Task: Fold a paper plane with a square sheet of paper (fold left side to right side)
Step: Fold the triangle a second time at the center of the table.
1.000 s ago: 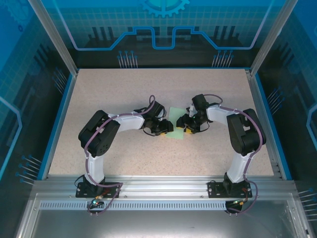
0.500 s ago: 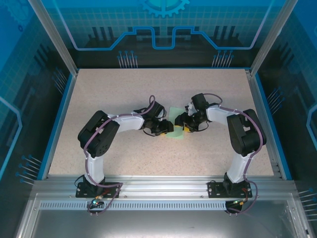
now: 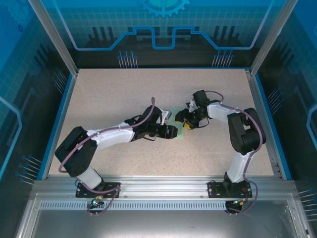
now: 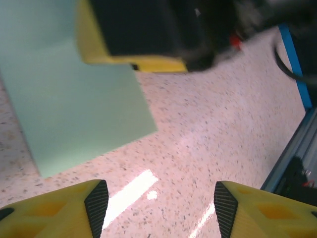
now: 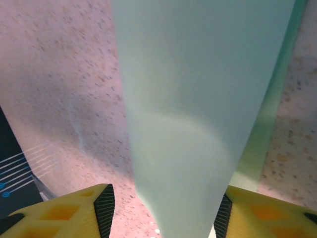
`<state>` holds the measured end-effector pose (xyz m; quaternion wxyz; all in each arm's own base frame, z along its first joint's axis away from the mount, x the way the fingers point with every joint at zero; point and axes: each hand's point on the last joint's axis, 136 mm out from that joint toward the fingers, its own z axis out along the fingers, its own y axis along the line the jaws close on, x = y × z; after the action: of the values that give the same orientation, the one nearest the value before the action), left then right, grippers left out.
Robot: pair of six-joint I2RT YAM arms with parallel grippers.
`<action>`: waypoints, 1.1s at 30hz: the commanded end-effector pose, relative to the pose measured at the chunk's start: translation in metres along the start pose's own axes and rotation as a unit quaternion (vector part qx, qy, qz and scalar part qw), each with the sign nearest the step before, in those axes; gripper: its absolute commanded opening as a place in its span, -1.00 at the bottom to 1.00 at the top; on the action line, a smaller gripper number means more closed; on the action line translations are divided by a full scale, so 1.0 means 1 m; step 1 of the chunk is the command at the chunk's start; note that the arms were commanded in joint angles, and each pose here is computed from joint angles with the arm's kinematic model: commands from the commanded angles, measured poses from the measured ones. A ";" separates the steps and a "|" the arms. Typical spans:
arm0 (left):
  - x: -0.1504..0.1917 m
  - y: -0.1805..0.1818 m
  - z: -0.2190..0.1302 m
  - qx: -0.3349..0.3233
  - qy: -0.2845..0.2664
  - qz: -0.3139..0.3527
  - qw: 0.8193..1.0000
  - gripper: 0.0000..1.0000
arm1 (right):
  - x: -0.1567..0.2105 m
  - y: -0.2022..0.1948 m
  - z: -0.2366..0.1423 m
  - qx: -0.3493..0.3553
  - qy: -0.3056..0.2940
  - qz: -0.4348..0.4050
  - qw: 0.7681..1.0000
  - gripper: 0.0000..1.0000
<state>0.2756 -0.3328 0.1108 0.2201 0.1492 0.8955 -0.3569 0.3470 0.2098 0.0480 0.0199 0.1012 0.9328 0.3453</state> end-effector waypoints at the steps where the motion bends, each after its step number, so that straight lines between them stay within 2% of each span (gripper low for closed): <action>1: 0.000 -0.006 -0.006 -0.040 -0.034 0.093 0.994 0.28 | -0.005 0.012 -0.006 -0.020 0.009 0.020 1.000 0.12; 7: 0.002 -0.001 0.007 -0.124 -0.022 0.147 0.981 0.34 | -0.007 0.018 -0.009 -0.023 0.008 0.021 0.999 0.12; 15: 0.004 -0.001 0.040 -0.183 0.015 0.192 0.964 0.42 | -0.006 0.017 -0.007 -0.023 0.011 0.024 0.999 0.13; 25: -0.002 0.028 0.062 -0.314 0.032 0.208 0.926 0.44 | -0.005 0.018 -0.006 -0.024 0.012 0.024 0.999 0.12; 28: -0.001 0.033 0.066 -0.333 0.035 0.216 0.917 0.38 | -0.005 0.019 -0.006 -0.025 0.013 0.023 0.999 0.12; 33: -0.001 0.028 0.070 -0.332 0.039 0.232 0.914 0.15 | -0.005 0.017 -0.004 -0.022 0.014 0.024 0.999 0.12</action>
<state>0.3070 -0.3643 0.0512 0.2987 0.2752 0.9138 -0.0004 0.3554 0.2160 0.0622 0.0163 0.1120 0.9246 0.3637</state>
